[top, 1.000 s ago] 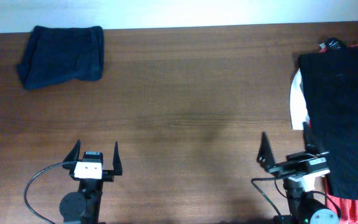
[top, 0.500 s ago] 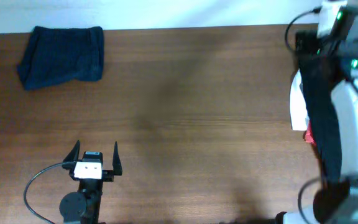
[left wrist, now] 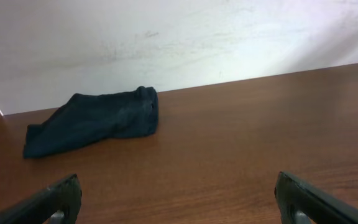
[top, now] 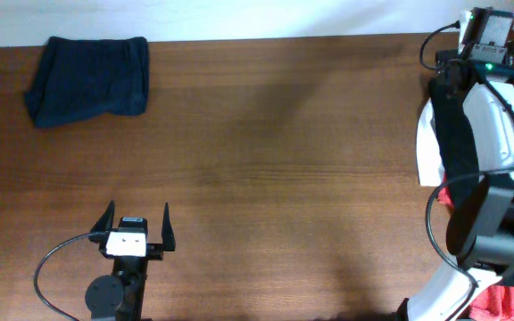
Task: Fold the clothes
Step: 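Reach the right gripper to the black shorts on the right pile and grasp them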
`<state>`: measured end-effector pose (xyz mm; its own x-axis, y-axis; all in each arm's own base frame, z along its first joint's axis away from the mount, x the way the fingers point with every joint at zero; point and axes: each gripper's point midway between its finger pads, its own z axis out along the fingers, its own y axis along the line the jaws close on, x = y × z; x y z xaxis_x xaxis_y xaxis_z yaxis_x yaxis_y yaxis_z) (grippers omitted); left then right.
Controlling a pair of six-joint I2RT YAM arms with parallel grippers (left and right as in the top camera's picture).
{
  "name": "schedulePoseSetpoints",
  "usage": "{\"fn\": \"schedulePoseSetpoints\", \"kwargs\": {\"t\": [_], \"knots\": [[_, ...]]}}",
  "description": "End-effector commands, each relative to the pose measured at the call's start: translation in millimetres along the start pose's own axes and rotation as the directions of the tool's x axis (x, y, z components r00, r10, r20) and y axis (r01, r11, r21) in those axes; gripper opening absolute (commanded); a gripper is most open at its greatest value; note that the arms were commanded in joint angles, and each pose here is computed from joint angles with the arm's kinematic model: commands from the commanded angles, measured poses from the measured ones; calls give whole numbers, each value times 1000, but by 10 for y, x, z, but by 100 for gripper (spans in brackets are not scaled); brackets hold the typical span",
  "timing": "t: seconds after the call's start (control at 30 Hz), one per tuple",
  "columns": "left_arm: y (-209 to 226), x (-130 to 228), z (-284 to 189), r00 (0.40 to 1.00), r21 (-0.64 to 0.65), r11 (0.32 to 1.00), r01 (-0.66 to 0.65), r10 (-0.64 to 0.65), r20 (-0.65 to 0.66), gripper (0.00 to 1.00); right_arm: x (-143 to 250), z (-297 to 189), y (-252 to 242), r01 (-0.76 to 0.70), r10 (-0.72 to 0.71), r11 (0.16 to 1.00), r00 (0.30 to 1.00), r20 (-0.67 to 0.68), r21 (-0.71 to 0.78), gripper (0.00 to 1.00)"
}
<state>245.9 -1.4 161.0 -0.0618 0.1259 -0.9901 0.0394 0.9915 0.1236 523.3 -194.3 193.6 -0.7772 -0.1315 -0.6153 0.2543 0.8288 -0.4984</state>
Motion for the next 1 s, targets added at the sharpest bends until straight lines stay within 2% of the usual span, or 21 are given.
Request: {"fn": "schedulePoseSetpoints", "kwargs": {"t": [0.0, 0.13, 0.23, 0.3, 0.57, 0.6, 0.67, 0.77, 0.87, 0.97], "knots": [[12, 26, 2, 1000, -6, 1000, 10, -10, -4, 99, 276, 384, 181, 28, -28, 1000, 996, -88, 8, 99], [12, 27, 2, 1000, -6, 1000, 10, -10, -5, 99, 463, 730, 427, 42, -43, 999, 992, -117, -10, 99], [13, 26, 2, 1000, -6, 1000, 10, -10, -4, 99, 579, 880, 659, 44, -55, 995, 990, -127, -87, 99], [13, 26, 2, 1000, -6, 1000, 10, -10, -4, 99, 693, 986, 762, -6, -10, 995, 988, -154, -97, 99], [12, 26, 2, 1000, -6, 1000, 10, -10, -4, 99, 918, 1228, 945, 2, -22, 994, 982, -187, -107, 99], [12, 26, 2, 1000, -6, 1000, 10, -10, -4, 99, 877, 1241, 930, -22, 5, 995, 985, -173, -97, 99], [12, 26, 2, 1000, -6, 1000, 10, -10, -4, 99, 794, 1279, 854, -158, 148, 985, 978, -145, -64, 99], [13, 26, 2, 1000, -6, 1000, 10, -10, -4, 99, 760, 1321, 791, -187, 177, 979, 977, -123, -76, 100], [12, 27, 2, 1000, -6, 1000, 10, -10, -4, 99, 852, 1391, 662, -204, 195, 977, 971, -138, -60, 96], [12, 26, 2, 1000, -6, 1000, 10, -10, -4, 99, 853, 1402, 715, -204, 192, 976, 972, -137, -80, 96]]}}
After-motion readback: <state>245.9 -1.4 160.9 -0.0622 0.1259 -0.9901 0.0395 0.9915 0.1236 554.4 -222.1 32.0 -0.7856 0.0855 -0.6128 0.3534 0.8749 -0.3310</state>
